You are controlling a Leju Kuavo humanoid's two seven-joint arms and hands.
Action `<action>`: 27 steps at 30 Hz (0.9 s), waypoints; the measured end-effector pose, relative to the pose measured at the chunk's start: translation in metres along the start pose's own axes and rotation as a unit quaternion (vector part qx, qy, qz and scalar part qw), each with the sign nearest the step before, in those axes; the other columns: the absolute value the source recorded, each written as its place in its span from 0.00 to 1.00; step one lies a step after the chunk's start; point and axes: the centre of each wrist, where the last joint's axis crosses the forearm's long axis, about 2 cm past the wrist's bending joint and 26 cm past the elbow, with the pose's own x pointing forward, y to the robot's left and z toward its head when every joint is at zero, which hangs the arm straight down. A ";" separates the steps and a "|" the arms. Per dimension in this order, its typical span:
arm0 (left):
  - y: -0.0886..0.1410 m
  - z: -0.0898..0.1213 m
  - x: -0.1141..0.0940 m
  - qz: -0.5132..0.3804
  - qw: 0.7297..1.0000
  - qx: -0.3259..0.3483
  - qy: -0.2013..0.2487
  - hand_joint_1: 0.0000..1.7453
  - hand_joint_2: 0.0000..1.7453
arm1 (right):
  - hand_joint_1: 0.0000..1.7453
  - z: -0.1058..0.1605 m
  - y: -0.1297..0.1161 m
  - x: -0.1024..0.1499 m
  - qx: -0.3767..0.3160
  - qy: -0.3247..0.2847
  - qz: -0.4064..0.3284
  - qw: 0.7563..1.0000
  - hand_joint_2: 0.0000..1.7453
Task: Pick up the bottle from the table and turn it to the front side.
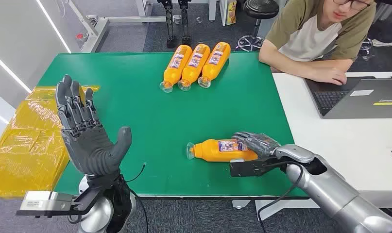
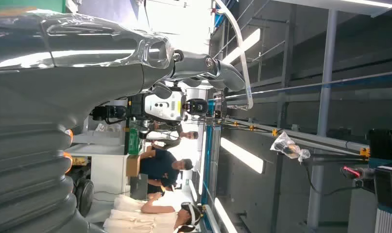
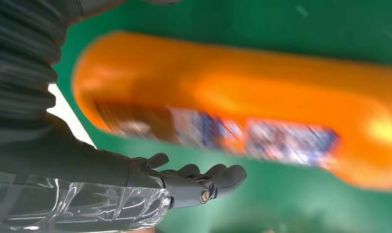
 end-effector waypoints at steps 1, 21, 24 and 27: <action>0.000 0.000 0.000 0.000 1.000 0.000 0.001 0.00 1.00 | 0.00 0.001 0.001 -0.002 0.003 0.002 0.000 1.000 1.00; 0.004 0.006 -0.002 -0.003 1.000 0.012 0.012 0.00 1.00 | 1.00 0.024 0.024 -0.036 -0.005 0.075 0.063 0.995 1.00; 0.005 0.007 -0.002 -0.003 1.000 0.011 0.011 0.00 1.00 | 1.00 0.024 0.031 -0.035 -0.026 0.077 0.076 0.994 1.00; 0.006 0.007 -0.002 -0.004 1.000 0.009 0.009 0.00 1.00 | 1.00 0.021 0.040 -0.028 -0.074 0.067 0.083 0.992 1.00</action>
